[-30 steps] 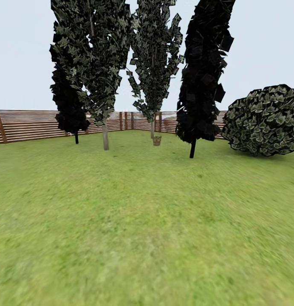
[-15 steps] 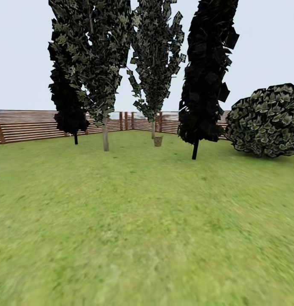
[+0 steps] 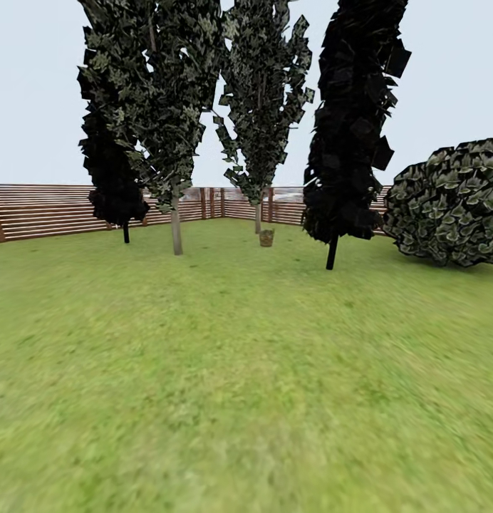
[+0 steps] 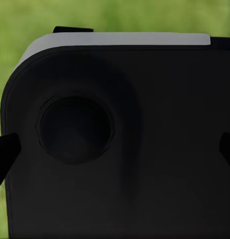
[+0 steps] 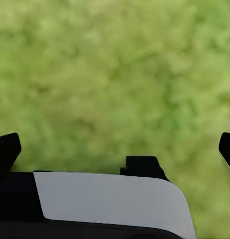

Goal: Take the three Easter eggs out of the wicker basket on the lawn in the garden, then place them on the lawn next to a single tree (choose any tree) so that all three eggs are next to the same tree and none are left in the basket.

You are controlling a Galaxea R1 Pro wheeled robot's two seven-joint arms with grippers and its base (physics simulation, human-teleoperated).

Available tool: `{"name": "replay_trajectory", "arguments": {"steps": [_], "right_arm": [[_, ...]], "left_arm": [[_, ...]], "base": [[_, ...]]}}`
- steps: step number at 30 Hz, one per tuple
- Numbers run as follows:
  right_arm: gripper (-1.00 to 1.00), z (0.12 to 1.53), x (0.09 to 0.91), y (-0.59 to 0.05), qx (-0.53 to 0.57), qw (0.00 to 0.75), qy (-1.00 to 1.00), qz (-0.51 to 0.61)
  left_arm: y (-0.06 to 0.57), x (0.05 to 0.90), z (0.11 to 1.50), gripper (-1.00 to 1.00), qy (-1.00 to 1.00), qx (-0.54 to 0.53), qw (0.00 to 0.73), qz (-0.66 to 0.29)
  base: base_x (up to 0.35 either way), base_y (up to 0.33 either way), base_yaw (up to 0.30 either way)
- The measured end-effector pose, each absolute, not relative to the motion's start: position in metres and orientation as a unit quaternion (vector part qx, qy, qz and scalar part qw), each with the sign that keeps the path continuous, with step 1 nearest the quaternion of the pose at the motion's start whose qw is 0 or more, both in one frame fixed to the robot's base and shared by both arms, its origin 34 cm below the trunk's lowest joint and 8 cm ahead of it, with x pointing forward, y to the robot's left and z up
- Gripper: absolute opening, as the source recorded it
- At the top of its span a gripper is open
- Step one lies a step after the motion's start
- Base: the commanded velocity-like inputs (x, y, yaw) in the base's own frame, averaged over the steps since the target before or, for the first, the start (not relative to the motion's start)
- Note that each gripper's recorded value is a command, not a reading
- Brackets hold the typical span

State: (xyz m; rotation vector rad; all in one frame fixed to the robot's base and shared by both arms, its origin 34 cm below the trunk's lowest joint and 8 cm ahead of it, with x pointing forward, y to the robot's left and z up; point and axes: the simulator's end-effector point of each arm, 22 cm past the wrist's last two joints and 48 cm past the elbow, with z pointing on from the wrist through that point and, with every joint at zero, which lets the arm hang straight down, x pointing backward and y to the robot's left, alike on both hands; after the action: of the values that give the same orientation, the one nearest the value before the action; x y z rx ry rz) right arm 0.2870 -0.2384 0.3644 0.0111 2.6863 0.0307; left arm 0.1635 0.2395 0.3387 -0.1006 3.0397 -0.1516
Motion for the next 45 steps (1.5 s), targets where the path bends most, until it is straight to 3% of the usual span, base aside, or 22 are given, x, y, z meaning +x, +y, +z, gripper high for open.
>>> {"name": "replay_trajectory", "arguments": {"steps": [45], "right_arm": [[1.00,0.3640,0.2857,-0.2353,0.006,0.224,0.974,0.013]], "left_arm": [[0.2383,0.1634,0.3387,1.00,0.997,-0.032,0.048,-0.050]], "base": [[0.332,0.084,0.003]]}}
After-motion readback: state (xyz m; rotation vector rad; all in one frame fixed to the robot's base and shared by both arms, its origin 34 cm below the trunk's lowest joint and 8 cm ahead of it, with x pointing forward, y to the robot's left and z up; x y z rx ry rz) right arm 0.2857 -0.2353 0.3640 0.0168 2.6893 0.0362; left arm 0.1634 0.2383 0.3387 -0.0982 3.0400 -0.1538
